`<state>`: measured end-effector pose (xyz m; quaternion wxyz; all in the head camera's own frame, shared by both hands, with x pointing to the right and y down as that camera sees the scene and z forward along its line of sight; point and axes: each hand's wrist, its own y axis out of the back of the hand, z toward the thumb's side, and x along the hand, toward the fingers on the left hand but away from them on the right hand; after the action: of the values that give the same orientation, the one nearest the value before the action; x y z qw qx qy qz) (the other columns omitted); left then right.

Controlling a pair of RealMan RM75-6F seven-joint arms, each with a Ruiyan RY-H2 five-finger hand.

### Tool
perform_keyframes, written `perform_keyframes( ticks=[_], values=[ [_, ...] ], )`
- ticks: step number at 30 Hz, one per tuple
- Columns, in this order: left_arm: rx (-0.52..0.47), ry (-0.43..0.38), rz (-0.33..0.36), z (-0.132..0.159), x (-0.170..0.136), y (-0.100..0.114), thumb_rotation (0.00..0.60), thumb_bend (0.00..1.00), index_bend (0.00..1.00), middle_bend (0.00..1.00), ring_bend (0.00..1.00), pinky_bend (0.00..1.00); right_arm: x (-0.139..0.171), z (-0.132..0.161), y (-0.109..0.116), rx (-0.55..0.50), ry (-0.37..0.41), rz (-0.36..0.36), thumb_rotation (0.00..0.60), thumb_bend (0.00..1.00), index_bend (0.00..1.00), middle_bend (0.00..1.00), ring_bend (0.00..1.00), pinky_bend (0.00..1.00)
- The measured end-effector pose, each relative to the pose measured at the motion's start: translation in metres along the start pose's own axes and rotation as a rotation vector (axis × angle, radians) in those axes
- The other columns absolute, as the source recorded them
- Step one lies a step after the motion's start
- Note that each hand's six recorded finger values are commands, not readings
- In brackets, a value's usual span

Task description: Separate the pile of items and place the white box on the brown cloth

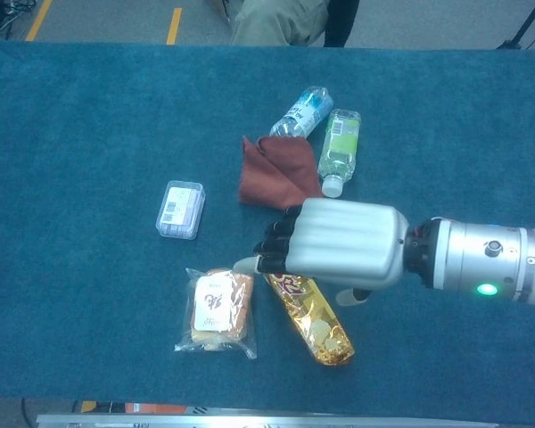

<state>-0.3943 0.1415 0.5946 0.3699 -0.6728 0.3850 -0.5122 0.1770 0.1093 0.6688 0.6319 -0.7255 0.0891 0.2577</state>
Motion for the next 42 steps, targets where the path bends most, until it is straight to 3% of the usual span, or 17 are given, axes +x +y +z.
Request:
perform_keyframes(
  ticks=[8, 18, 27, 38, 42],
  values=[
    [-0.002, -0.001, -0.005, 0.000, 0.000, -0.001, 0.600, 0.35, 0.19, 0.21, 0.15, 0.16, -0.006, -0.039, 0.005, -0.069, -0.142, -0.007, 0.600, 0.00, 0.06, 0.25, 0.21, 0.33],
    [0.000, 0.003, 0.001, 0.000, -0.004, 0.001, 0.600, 0.35, 0.19, 0.21, 0.15, 0.16, -0.037, -0.083, -0.006, -0.191, -0.294, 0.063, 0.600, 0.00, 0.06, 0.22, 0.18, 0.33],
    [-0.002, 0.024, 0.005, -0.007, -0.011, 0.004, 0.600, 0.35, 0.19, 0.21, 0.15, 0.16, -0.085, -0.091, -0.011, -0.191, -0.345, 0.105, 0.600, 0.00, 0.06, 0.21, 0.17, 0.34],
    [-0.007, 0.037, 0.008, -0.012, -0.014, 0.005, 0.600, 0.35, 0.19, 0.20, 0.15, 0.16, -0.120, -0.097, -0.017, -0.127, -0.410, 0.159, 0.600, 0.00, 0.06, 0.21, 0.17, 0.34],
    [-0.012, 0.037, 0.007, -0.012, -0.013, 0.004, 0.600, 0.35, 0.19, 0.20, 0.15, 0.16, -0.125, -0.096, -0.024, -0.101, -0.417, 0.191, 0.600, 0.00, 0.14, 0.23, 0.18, 0.34]
  ],
)
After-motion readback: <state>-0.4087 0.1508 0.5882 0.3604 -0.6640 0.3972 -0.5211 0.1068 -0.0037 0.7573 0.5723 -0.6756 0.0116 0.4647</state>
